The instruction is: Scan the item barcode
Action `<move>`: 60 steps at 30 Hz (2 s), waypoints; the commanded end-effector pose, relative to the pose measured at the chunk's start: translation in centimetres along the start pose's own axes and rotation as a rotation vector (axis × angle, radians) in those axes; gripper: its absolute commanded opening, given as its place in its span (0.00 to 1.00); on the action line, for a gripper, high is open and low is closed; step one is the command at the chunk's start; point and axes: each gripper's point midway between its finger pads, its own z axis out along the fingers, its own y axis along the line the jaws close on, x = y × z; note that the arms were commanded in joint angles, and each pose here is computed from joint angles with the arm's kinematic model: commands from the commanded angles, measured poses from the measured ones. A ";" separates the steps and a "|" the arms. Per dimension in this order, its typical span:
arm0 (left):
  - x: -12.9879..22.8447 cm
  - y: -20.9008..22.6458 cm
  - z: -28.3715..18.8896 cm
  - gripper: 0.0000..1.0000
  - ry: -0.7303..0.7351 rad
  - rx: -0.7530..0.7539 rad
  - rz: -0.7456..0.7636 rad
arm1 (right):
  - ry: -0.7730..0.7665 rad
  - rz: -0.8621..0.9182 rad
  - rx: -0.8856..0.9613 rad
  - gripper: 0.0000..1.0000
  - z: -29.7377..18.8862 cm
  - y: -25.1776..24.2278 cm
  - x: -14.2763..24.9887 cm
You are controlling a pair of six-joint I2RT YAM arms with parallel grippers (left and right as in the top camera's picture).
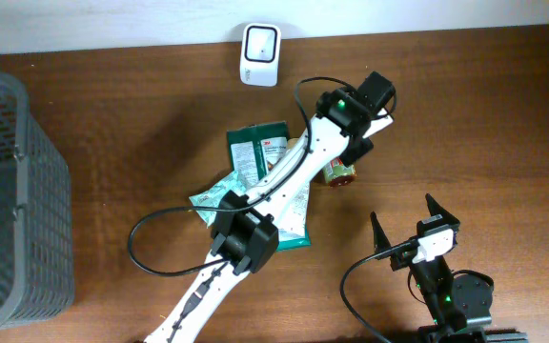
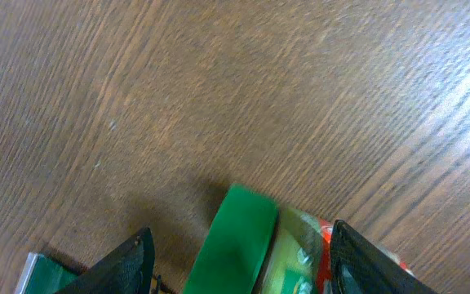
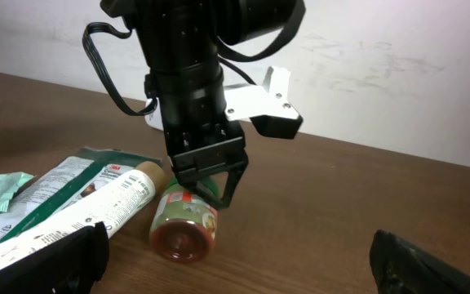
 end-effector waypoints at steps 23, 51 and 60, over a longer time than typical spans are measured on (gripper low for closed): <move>-0.2 6.7 -8.6 0.68 -0.153 0.283 -0.608 | 0.000 0.003 -0.004 0.98 0.0 0.1 0.1; 2.5 4.4 -2.4 0.86 0.086 0.178 -1.173 | 0.000 0.004 -0.004 0.98 0.0 0.1 0.1; 2.1 3.5 -2.0 0.90 0.084 0.104 -1.374 | 0.000 0.004 -0.004 0.98 0.0 0.1 0.1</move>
